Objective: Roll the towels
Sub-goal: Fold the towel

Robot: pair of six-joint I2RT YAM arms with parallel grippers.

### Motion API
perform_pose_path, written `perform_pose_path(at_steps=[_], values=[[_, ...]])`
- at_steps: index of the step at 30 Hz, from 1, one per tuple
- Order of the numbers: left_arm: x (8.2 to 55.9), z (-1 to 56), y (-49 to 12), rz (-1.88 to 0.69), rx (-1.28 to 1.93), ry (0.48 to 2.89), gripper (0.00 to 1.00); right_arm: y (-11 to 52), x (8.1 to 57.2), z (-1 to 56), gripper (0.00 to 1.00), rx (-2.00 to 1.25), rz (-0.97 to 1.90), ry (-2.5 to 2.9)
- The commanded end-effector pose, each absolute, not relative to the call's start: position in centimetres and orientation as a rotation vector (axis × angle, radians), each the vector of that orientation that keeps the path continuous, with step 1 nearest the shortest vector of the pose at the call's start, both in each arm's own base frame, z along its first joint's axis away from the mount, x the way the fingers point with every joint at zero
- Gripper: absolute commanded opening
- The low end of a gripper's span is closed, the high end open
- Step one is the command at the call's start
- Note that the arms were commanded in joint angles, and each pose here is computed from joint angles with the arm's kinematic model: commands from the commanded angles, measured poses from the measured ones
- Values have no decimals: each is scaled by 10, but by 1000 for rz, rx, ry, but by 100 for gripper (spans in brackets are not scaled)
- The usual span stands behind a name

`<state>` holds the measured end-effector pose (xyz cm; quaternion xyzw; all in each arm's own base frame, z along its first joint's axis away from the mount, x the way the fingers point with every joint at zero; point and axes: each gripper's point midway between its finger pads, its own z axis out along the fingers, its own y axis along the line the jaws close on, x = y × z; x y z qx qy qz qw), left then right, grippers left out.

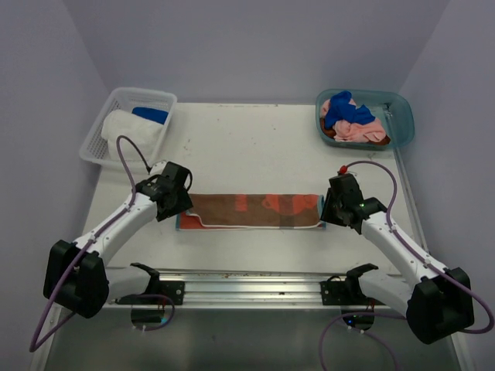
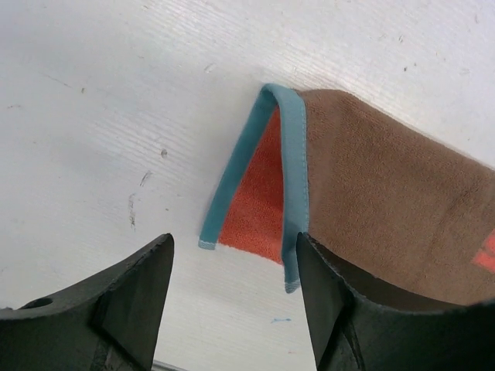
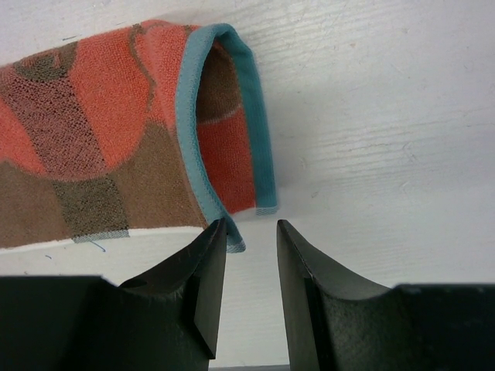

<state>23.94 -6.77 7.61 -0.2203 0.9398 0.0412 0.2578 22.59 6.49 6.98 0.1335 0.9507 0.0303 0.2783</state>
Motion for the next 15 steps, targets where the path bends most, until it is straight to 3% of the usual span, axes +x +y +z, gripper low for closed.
perform_pose_path(at_steps=[1,10,15], values=[[244,81,-65,38,-594,2543,68,65,237,80,37,350,85,2509],[249,94,-57,76,-627,2487,67,64,235,80,37,351,80,2511],[244,71,-53,131,-590,2548,67,66,237,81,37,353,92,2505]])
